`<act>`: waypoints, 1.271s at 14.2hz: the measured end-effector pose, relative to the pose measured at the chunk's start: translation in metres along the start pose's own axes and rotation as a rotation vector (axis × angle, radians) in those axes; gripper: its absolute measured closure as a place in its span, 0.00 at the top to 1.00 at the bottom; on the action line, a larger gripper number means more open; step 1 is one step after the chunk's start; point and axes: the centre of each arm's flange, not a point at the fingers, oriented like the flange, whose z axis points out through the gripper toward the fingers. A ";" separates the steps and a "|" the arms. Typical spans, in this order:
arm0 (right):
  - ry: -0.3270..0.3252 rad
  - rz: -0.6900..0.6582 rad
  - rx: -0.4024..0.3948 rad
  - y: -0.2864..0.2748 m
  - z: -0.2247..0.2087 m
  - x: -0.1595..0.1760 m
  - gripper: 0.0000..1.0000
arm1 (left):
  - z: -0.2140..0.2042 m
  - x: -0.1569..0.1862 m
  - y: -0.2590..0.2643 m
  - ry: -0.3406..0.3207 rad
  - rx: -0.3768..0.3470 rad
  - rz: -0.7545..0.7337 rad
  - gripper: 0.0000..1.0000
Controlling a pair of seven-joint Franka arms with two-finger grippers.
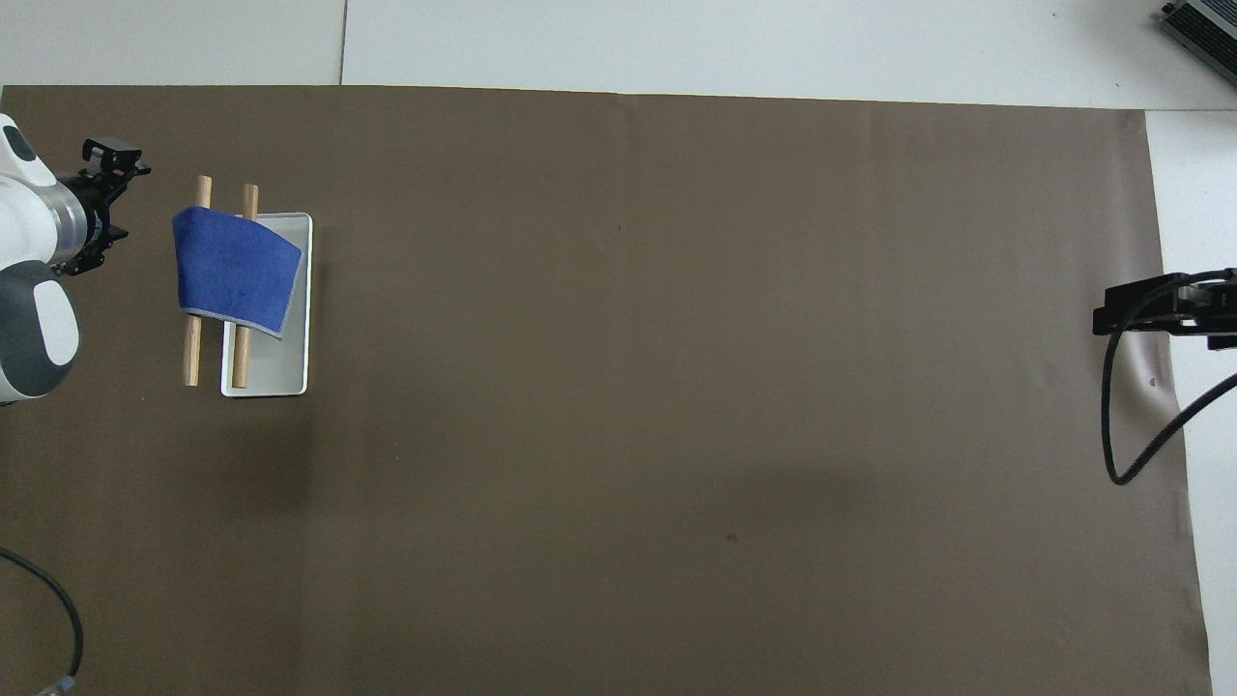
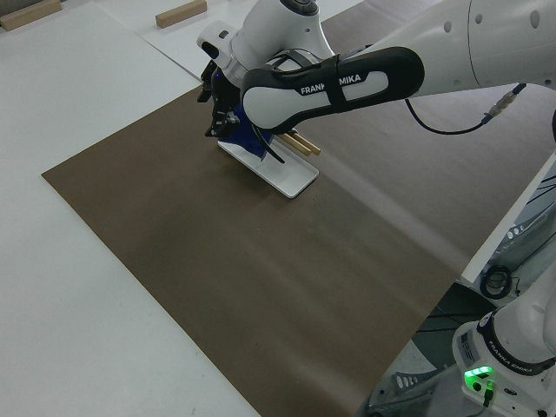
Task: Right arm passes towel to left arm to hang
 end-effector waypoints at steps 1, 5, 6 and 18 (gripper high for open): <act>0.000 0.000 0.000 0.000 0.000 0.000 1.00 | -0.007 0.006 0.007 -0.013 0.033 0.008 0.85; 0.000 0.000 0.000 0.000 0.000 0.000 1.00 | -0.033 0.019 0.026 -0.071 0.134 0.128 0.81; -0.002 0.001 0.000 0.000 0.000 0.000 1.00 | -0.039 0.018 0.029 -0.095 0.160 0.173 0.81; -0.046 0.005 -0.004 0.003 0.000 -0.006 1.00 | -0.118 -0.016 0.042 -0.488 0.359 0.793 0.73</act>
